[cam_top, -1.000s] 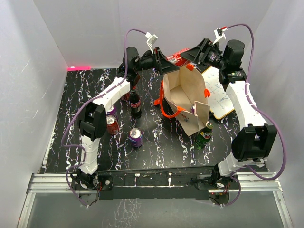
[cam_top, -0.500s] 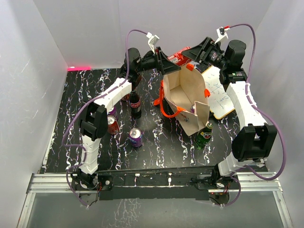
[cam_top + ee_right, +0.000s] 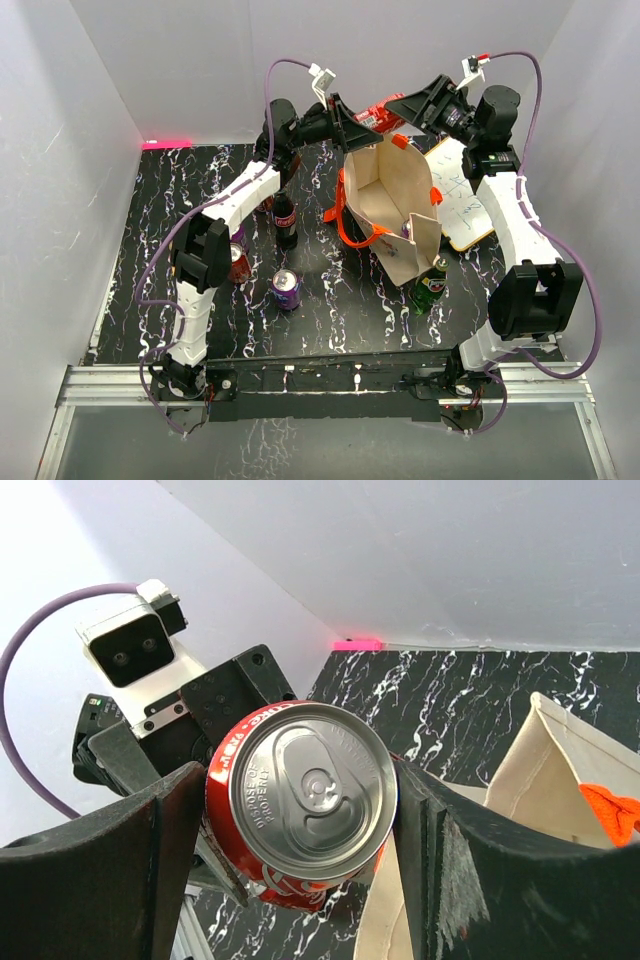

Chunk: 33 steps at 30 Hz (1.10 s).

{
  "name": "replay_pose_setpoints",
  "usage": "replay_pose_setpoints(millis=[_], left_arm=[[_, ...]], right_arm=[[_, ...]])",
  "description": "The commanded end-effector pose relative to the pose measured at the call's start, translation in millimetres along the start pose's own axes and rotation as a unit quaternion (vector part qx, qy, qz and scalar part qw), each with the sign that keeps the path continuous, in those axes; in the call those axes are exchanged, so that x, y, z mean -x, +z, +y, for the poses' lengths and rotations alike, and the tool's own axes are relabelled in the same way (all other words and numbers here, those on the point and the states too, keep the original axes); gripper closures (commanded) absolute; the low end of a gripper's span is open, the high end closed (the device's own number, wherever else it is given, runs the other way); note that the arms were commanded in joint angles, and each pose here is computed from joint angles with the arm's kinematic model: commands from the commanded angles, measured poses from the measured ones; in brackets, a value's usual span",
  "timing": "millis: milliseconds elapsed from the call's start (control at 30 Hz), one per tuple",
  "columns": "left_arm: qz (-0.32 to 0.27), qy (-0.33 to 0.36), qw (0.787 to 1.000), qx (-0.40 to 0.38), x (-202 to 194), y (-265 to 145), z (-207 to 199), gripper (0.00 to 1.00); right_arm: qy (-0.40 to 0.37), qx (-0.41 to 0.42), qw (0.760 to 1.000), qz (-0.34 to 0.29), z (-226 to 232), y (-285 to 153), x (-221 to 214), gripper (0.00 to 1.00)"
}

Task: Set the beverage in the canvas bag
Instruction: Place the drink in the canvas bag.

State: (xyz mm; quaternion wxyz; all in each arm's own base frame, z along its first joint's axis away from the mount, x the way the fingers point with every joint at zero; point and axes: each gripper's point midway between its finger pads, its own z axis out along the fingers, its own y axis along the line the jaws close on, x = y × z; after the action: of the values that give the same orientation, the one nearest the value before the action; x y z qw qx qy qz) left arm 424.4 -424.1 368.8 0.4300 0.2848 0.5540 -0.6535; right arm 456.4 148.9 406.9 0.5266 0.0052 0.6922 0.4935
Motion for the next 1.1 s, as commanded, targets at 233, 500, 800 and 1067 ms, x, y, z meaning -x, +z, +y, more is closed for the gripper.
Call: replay_pose_setpoints(millis=[233,500,800,1067], left_arm=[[-0.051,0.114,0.988,-0.091,48,24,-77,1.0],[-0.054,0.121,0.987,-0.094,52,23,-81,1.0],[-0.059,0.115,0.988,-0.084,54,20,-77,1.0],[-0.078,0.117,0.988,-0.061,72,11,-65,1.0]], right_arm=[[0.021,0.088,0.996,0.025,52,9,-19,0.09],[0.021,0.098,0.995,0.023,56,11,-23,0.04],[0.018,0.054,0.998,-0.006,49,2,-14,0.0],[0.023,0.015,0.999,-0.021,31,-7,-3,0.0]])
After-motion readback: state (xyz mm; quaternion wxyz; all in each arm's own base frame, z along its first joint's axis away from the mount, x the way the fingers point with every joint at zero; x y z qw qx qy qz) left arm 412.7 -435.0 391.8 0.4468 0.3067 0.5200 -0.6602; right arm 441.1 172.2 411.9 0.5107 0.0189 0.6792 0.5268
